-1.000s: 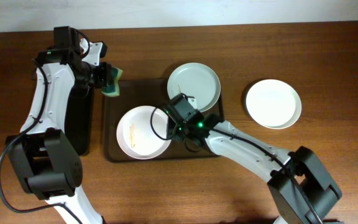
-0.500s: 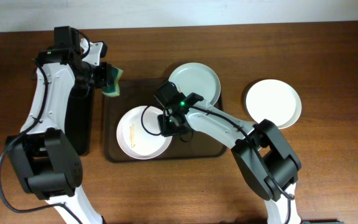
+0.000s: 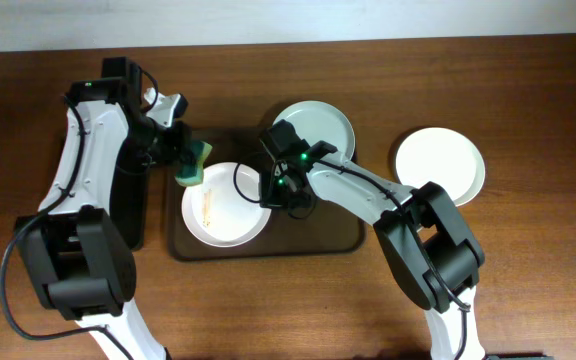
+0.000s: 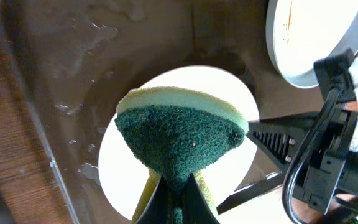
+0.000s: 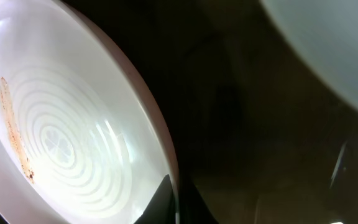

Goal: Clean dirty plates on tray and stack at the side
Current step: 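Scrub the second plate with the sponge in the left gripper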

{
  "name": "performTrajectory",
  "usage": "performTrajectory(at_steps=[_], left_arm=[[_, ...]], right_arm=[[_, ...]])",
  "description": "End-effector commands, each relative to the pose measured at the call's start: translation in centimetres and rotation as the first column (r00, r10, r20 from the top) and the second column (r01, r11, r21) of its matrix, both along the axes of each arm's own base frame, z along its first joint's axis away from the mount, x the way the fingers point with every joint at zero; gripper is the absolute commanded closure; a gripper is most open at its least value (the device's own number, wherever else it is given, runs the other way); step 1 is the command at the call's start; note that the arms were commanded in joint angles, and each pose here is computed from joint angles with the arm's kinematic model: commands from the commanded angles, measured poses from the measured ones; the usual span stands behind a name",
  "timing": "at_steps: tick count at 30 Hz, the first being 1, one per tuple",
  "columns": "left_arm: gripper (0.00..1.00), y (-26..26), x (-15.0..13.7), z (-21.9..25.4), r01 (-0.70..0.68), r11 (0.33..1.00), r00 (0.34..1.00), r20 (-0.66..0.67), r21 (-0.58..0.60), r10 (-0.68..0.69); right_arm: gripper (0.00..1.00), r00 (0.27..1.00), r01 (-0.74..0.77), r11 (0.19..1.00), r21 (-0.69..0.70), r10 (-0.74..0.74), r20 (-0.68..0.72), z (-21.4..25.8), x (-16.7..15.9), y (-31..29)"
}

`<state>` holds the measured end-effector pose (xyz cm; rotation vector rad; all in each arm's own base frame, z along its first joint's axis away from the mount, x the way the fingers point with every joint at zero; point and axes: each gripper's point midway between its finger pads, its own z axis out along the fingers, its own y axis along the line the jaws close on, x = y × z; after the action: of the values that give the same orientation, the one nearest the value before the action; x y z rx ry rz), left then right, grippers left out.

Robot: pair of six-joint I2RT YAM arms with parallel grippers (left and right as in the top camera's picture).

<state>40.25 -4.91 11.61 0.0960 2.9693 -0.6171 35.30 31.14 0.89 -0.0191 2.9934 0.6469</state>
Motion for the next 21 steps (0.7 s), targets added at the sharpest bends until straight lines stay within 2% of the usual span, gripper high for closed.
performTrajectory(at_steps=[1,3,6,8,11,13,15,17,19,21], left_arm=[[0.99,-2.6,-1.8,-3.2,0.057,0.998,0.997,-0.046,-0.034,-0.059],[0.99,-3.7,-2.0,-6.1,0.047,0.999,0.998,-0.039,-0.011,-0.047],[0.99,-1.6,-3.0,-10.3,-0.057,0.986,0.996,-0.063,0.159,0.068],[0.99,1.3,-4.6,-12.2,-0.145,0.934,0.978,-0.095,0.325,0.185],[0.99,0.9,-6.4,-11.4,-0.125,0.938,0.966,-0.177,0.322,0.189],[0.99,2.2,-8.3,-10.6,-0.082,0.912,0.95,-0.246,0.402,0.194],[0.99,1.9,-8.7,-10.7,-0.079,0.919,0.945,-0.264,0.386,0.193],[0.99,1.6,-8.4,-10.7,-0.083,0.922,0.949,-0.253,0.378,0.189],[0.99,0.7,-6.5,-12.0,-0.103,0.927,0.973,-0.159,0.361,0.169],[0.99,-1.9,-6.6,-14.6,-0.057,0.929,0.991,-0.09,0.365,0.096]], right_arm=[[0.96,1.0,0.012,1.0,0.025,-0.012,-0.016,-0.4,0.4,0.3],[0.96,1.0,0.012,1.0,0.027,-0.011,-0.015,-0.4,0.5,0.4],[0.96,1.0,0.012,1.0,0.027,-0.011,-0.013,-0.4,0.5,0.4],[0.96,1.0,0.011,1.0,0.029,-0.011,-0.01,-0.4,0.5,0.4],[0.96,1.0,0.002,1.0,0.027,-0.002,-0.007,-0.4,0.5,0.4],[0.96,1.0,0.001,1.0,0.027,-0.001,-0.007,-0.4,0.5,0.4],[0.96,1.0,0.001,1.0,0.027,-0.001,-0.007,-0.5,0.5,0.4],[0.96,1.0,0.001,1.0,0.027,-0.001,-0.007,-0.5,0.5,0.4],[0.96,1.0,0.001,1.0,0.026,-0.001,-0.006,-0.5,0.5,0.4],[0.96,1.0,-0.004,1.0,0.023,0.004,-0.001,-0.5,0.6,0.4]])
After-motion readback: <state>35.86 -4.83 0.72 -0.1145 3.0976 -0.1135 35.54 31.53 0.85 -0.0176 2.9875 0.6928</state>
